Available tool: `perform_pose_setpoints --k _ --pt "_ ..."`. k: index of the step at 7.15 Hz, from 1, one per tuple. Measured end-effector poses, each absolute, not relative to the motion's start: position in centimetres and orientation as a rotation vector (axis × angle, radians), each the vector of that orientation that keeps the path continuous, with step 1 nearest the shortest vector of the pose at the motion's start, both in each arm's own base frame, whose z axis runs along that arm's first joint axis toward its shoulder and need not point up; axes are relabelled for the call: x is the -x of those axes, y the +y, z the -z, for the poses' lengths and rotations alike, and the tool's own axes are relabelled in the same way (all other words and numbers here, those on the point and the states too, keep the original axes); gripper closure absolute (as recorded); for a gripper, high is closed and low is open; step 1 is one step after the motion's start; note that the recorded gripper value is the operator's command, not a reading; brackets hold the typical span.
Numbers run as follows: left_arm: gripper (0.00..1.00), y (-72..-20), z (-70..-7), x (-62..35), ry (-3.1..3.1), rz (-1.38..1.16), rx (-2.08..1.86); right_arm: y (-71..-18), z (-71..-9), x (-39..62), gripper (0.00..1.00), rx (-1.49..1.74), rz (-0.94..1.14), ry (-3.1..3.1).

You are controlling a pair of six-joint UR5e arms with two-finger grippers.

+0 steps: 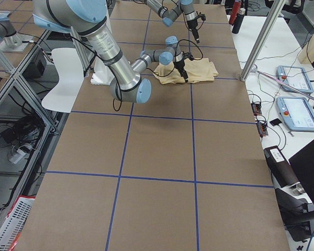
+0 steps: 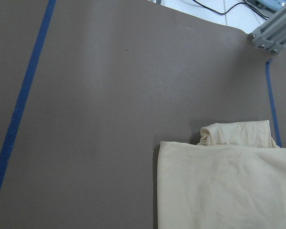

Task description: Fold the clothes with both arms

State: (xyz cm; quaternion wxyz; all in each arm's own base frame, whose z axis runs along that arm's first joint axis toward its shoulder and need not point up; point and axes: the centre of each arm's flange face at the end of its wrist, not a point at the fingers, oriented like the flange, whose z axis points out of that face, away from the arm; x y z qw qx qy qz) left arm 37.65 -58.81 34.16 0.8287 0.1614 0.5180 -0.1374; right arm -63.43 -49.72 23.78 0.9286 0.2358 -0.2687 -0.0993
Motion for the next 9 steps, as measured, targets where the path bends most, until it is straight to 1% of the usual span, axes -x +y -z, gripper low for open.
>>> perform_pose_setpoints --k 1,3,4,9 --pt "0.00 -58.8 -34.2 -37.7 1.099 0.292 -0.343 -49.8 -24.1 63.5 0.20 -0.479 0.204 -0.546" --pt "0.00 -58.8 -34.2 -37.7 1.098 0.292 -0.343 -50.1 -24.1 63.3 0.42 -0.472 0.204 -0.550" --pt "0.00 -58.8 -34.2 -37.7 1.098 0.292 -0.343 -50.5 -24.0 63.0 0.45 -0.464 0.204 -0.555" --pt "0.00 -58.8 -34.2 -37.8 1.098 0.292 -0.342 -51.7 -23.9 62.0 0.47 -0.457 0.198 -0.562"
